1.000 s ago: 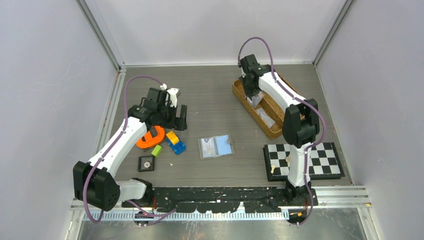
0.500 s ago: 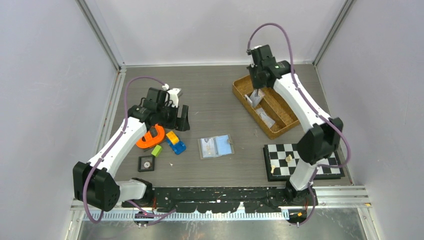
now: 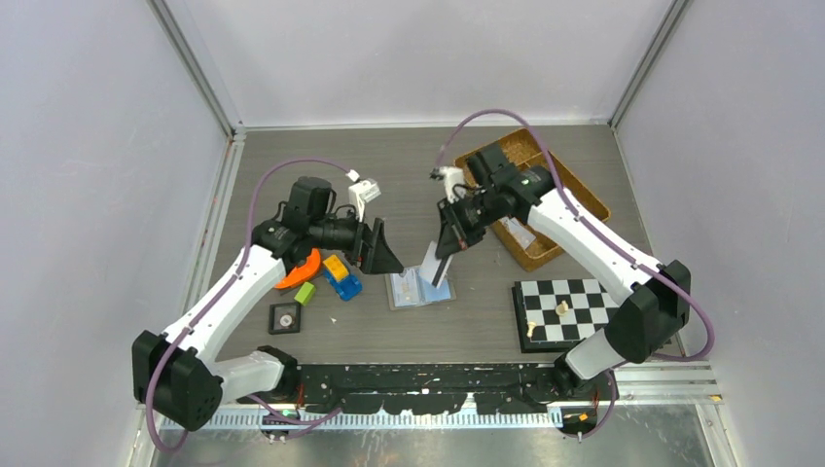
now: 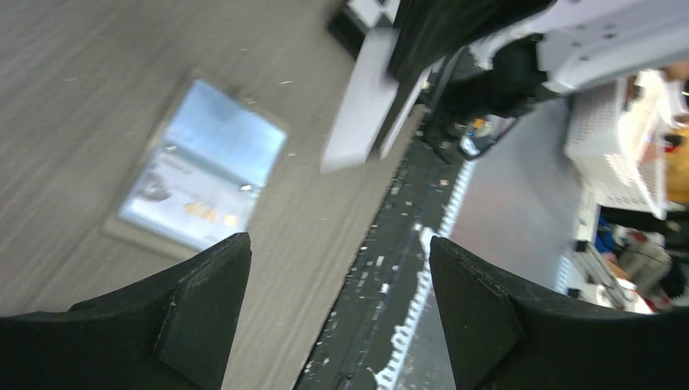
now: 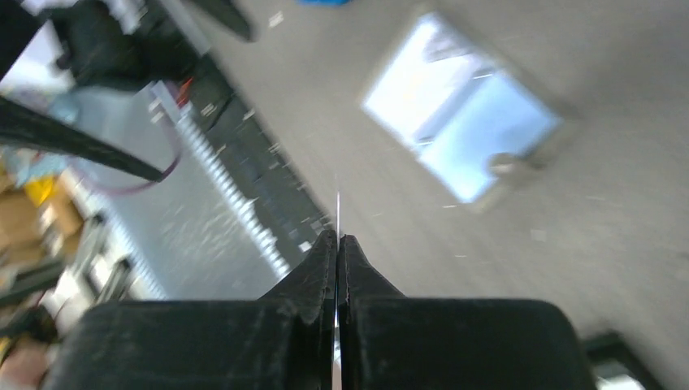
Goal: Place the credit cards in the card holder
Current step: Insert the credit card into the card holder.
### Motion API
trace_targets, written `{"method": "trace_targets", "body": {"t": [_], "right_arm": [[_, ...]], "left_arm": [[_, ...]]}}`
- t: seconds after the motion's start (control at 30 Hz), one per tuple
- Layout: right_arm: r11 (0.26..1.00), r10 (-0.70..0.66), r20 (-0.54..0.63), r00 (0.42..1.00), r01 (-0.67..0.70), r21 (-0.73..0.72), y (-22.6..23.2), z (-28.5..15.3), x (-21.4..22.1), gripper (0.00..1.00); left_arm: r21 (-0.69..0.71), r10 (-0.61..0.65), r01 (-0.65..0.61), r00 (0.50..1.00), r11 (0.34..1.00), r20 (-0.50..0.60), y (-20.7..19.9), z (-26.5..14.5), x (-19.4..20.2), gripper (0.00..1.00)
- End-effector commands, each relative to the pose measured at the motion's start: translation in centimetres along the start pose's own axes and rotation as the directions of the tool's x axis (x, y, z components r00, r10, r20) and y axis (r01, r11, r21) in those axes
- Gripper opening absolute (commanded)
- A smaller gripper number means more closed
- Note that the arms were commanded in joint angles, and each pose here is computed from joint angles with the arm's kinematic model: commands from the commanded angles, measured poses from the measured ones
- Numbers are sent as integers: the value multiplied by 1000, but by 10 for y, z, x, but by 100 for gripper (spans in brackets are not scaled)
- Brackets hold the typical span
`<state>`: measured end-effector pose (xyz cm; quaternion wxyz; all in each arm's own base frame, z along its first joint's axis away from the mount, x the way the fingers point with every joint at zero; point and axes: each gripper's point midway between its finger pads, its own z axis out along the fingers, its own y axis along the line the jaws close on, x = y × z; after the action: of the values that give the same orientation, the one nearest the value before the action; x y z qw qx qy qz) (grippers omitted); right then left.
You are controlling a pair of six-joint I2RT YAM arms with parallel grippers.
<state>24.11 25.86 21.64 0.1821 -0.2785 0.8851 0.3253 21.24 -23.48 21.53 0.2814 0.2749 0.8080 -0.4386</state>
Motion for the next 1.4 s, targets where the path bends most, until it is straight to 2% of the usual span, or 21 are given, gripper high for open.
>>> {"method": "trace_targets", "body": {"t": [0.0, 0.13, 0.23, 0.33, 0.47, 0.6, 0.7, 0.73, 0.77, 0.8, 0.9, 0.97, 1.03, 1.1, 1.2, 1.3, 1.37], "right_arm": [[923, -50, -71, 996, 19, -384, 80, -2, 22, 0], [873, -83, -66, 994, 41, -486, 100, -9, 25, 0], [829, -112, -59, 992, 60, -556, 112, -18, 26, 1], [821, -135, -59, 989, 79, -566, 116, -21, 27, 1], [830, -143, -74, 987, 79, -552, 113, -18, 28, 1], [844, -142, -88, 986, 74, -531, 110, -14, 27, 0], [847, -145, -81, 986, 82, -525, 109, -14, 25, 0], [850, -149, -74, 986, 90, -519, 109, -14, 24, 1], [857, -150, -67, 986, 96, -506, 108, -14, 23, 5], [873, -146, -61, 987, 99, -478, 103, -12, 21, 11], [931, -111, -22, 994, 96, -352, 84, -6, 13, 32], [969, -57, 28, 998, 62, -239, 62, -3, 4, 45], [991, 12, 90, 996, 0, -131, 39, -2, -4, 57], [996, 82, 144, 986, -78, -35, 17, 3, -7, 65], [981, 153, 212, 965, -174, 85, -12, 14, -7, 72], [920, 248, 252, 935, -309, 240, -50, 30, 7, 71], [900, 278, 233, 932, -337, 276, -61, 46, 19, 69]], "left_arm": [[246, 38, -40, 999, 969, 10, -45, 1, -5, 84], [271, 24, -21, 1000, 962, -10, -48, 3, -1, 84], [311, 19, -8, 999, 950, -32, -55, 4, 2, 78], [372, 15, 5, 999, 928, -49, -67, 4, 3, 62], [468, 17, 14, 998, 883, -60, -87, 3, 5, 51], [485, 21, 23, 996, 874, -84, -92, 6, 11, 40], [499, 22, 36, 994, 866, -109, -95, 9, 16, 24], [507, 26, 36, 993, 861, -115, -97, 10, 18, 15], [513, 31, 34, 993, 858, -118, -99, 10, 19, 5], [514, 35, 31, 992, 857, -118, -100, 10, 19, 0], [454, 39, 7, 995, 891, -94, -93, 12, 18, 0], [357, 16, 15, 996, 934, -85, -78, 18, 19, 0], [234, -46, 61, 997, 970, -66, -58, 26, 19, 0], [144, -113, 116, 993, 983, -26, -41, 33, 18, 0], [25, -217, 216, 974, 976, 59, -15, 43, 16, 0], [-117, -336, 351, 933, 929, 130, 19, 52, 21, 0], [-134, -385, 403, 911, 905, 146, 28, 59, 22, 0]]}}
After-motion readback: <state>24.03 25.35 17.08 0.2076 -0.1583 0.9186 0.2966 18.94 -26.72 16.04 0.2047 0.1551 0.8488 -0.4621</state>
